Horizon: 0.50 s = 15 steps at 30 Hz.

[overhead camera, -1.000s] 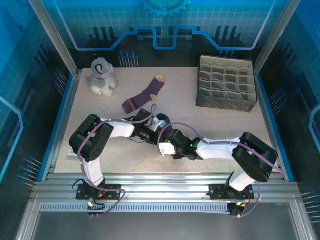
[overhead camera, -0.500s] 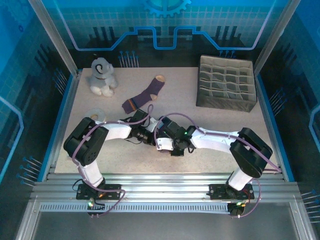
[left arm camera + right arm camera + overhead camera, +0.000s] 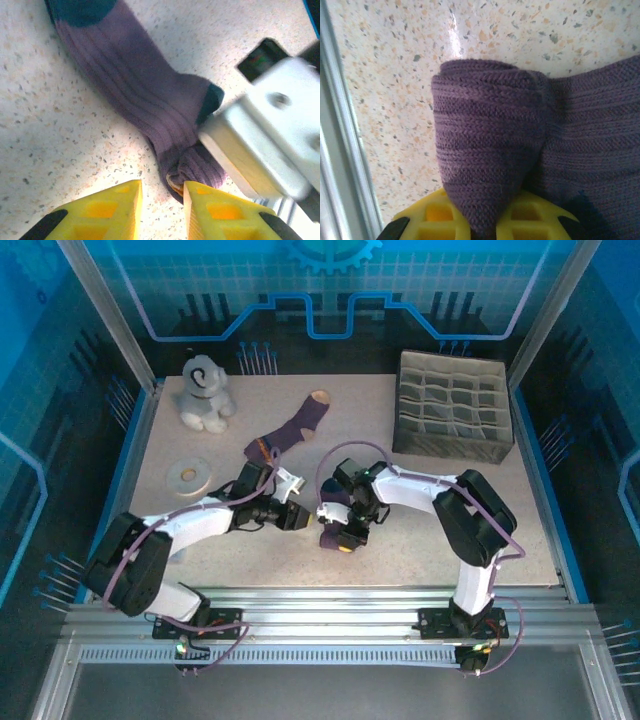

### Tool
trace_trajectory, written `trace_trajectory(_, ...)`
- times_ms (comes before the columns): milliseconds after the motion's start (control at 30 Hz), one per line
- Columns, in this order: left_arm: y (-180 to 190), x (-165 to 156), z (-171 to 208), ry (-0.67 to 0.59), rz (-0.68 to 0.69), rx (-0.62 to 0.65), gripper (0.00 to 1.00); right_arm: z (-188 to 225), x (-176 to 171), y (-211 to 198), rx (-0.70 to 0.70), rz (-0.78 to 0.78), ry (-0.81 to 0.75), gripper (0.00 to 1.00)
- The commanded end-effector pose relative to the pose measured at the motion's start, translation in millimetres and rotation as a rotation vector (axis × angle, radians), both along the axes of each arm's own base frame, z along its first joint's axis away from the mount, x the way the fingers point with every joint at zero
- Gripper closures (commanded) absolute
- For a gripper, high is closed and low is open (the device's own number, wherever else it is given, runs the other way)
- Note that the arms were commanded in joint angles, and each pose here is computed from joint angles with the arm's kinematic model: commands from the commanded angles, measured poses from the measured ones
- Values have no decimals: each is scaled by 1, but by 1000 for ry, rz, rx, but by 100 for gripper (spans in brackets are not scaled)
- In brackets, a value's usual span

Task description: Roll the socks

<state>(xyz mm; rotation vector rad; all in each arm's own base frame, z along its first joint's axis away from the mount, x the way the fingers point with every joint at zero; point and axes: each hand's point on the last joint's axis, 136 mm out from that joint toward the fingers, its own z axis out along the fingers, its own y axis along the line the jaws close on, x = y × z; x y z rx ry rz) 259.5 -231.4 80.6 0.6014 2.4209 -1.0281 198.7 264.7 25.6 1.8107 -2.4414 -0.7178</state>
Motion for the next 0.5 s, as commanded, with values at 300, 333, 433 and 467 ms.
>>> trace_trajectory(300,-16,-42,49,-602,-274,-57,65,-8,-16,-17,-26,-129,379,100)
trace_trajectory(333,-19,-46,48,-644,-292,-40,61,-9,-16,-18,-26,-134,390,100)
trace_trajectory(433,-25,-51,41,-720,-319,38,56,-10,-13,-18,-21,-152,423,100)
trace_trajectory(467,-27,-51,41,-736,-330,48,56,-10,-13,-18,-23,-155,431,100)
